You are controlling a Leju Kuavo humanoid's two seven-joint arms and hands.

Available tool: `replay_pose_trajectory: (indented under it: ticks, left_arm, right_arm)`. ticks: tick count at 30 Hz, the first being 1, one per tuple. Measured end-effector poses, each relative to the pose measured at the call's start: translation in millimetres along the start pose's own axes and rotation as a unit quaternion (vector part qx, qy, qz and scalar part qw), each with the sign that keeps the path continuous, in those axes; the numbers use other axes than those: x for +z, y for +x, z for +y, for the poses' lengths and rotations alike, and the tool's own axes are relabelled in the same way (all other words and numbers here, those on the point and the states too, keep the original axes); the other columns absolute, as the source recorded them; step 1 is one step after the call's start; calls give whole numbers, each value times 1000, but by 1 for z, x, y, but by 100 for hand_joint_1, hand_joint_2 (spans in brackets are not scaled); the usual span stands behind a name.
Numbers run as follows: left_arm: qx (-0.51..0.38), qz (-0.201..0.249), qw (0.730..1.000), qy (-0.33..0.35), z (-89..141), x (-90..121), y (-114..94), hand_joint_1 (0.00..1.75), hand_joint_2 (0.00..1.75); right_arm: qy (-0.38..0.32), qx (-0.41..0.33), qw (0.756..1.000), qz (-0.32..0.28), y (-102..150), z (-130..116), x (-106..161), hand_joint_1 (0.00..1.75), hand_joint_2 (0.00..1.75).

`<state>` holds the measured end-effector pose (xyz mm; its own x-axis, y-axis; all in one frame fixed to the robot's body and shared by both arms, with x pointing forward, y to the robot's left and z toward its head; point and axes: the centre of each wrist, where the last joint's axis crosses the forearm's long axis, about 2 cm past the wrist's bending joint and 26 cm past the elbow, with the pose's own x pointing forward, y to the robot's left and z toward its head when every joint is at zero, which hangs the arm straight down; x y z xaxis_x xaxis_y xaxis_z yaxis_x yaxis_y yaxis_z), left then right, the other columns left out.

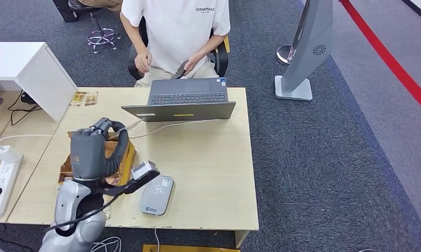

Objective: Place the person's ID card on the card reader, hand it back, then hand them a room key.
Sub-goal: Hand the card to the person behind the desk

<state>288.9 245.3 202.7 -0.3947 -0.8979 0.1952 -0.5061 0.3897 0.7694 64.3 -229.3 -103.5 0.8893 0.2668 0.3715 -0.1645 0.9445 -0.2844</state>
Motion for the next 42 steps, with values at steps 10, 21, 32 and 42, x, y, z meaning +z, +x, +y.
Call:
replay_pose_trajectory:
  ticks: [10,21,32,42]
  left_arm:
    - [-184,17,982,24,55,-134,-71,175,175]
    - [-273,91,956,-51,47,-147,-153,175,175]
    - [-209,86,973,-54,32,-129,-145,0,175]
    - [-111,-12,993,30,35,-74,-60,0,175]
  right_arm:
    - [18,17,1000,-5,6,0,-2,0,175]
    - [24,7,1000,-7,8,0,-2,0,175]
    - [23,3,1000,-1,7,0,-2,0,175]
    - [21,-2,1000,-1,3,1,-1,0,175]
